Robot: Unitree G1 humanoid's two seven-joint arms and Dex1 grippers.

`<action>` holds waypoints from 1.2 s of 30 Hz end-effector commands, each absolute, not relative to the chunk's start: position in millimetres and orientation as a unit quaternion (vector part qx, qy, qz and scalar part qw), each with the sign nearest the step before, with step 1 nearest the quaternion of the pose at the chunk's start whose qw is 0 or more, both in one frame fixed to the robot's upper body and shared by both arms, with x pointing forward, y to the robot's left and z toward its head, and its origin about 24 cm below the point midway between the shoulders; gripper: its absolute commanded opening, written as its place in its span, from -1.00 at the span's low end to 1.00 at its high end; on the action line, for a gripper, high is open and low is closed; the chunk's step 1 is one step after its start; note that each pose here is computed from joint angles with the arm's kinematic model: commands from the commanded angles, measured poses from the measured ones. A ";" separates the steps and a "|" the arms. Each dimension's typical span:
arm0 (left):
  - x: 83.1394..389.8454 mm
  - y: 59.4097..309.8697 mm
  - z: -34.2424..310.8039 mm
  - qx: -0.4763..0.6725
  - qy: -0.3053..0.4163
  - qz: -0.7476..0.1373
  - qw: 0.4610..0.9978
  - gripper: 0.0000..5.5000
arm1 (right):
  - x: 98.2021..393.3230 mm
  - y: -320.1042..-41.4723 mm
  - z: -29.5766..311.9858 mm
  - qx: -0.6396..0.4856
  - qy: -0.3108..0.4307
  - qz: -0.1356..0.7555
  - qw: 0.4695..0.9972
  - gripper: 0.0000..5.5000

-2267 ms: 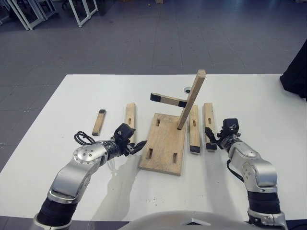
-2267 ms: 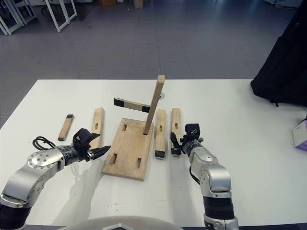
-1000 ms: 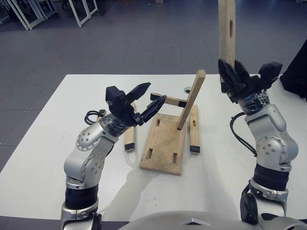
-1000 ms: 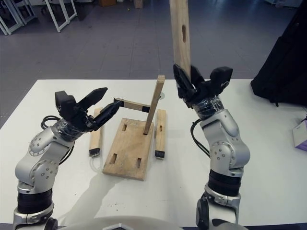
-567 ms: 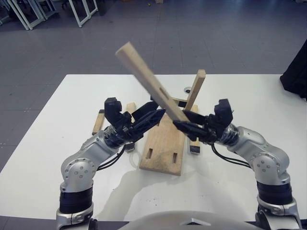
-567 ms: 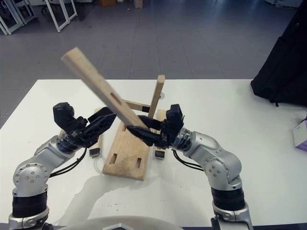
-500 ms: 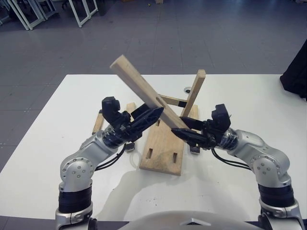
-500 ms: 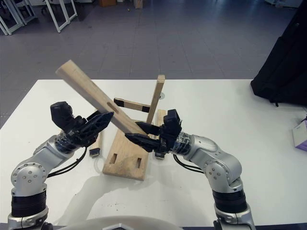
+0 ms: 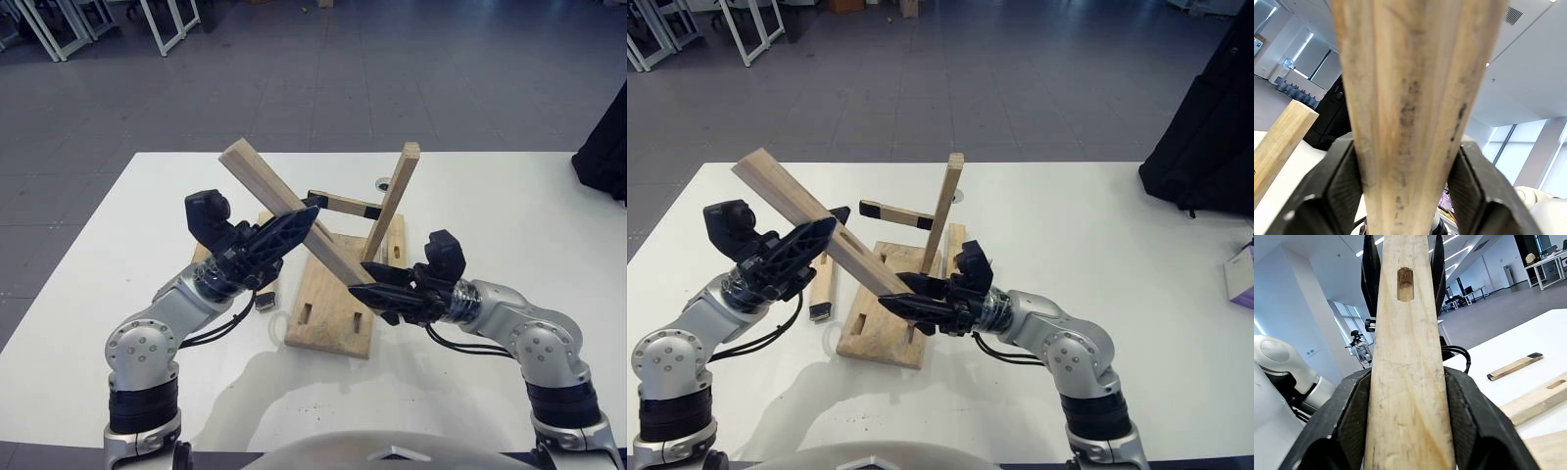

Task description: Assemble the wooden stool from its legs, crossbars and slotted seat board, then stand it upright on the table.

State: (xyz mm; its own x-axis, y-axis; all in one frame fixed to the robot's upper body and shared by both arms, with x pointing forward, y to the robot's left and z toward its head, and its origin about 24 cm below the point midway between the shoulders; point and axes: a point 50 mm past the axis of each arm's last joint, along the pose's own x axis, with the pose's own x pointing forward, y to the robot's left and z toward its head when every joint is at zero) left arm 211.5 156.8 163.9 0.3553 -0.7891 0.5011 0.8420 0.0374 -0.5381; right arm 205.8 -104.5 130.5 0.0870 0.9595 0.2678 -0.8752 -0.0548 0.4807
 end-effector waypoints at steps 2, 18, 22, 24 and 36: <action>213.5 155.5 160.6 -0.378 -0.016 -0.556 0.740 -0.24 | 208.9 -107.4 132.6 0.270 0.065 0.657 0.701 -0.27; 222.5 214.6 182.1 -0.218 -0.062 -0.453 0.862 -0.26 | 263.9 -136.2 100.9 0.065 0.144 0.490 0.857 0.25; 220.5 201.8 169.2 -0.200 -0.039 -0.466 0.861 -0.26 | 291.0 -138.3 84.4 -0.077 0.151 0.405 0.898 0.25; 221.0 198.9 168.6 -0.197 -0.038 -0.471 0.859 -0.26 | 294.6 -136.7 79.9 -0.146 0.139 0.392 0.898 0.25; 227.8 195.1 161.9 -0.173 -0.024 -0.477 0.862 -0.26 | 324.2 -122.6 50.4 -0.317 0.125 0.338 0.877 0.25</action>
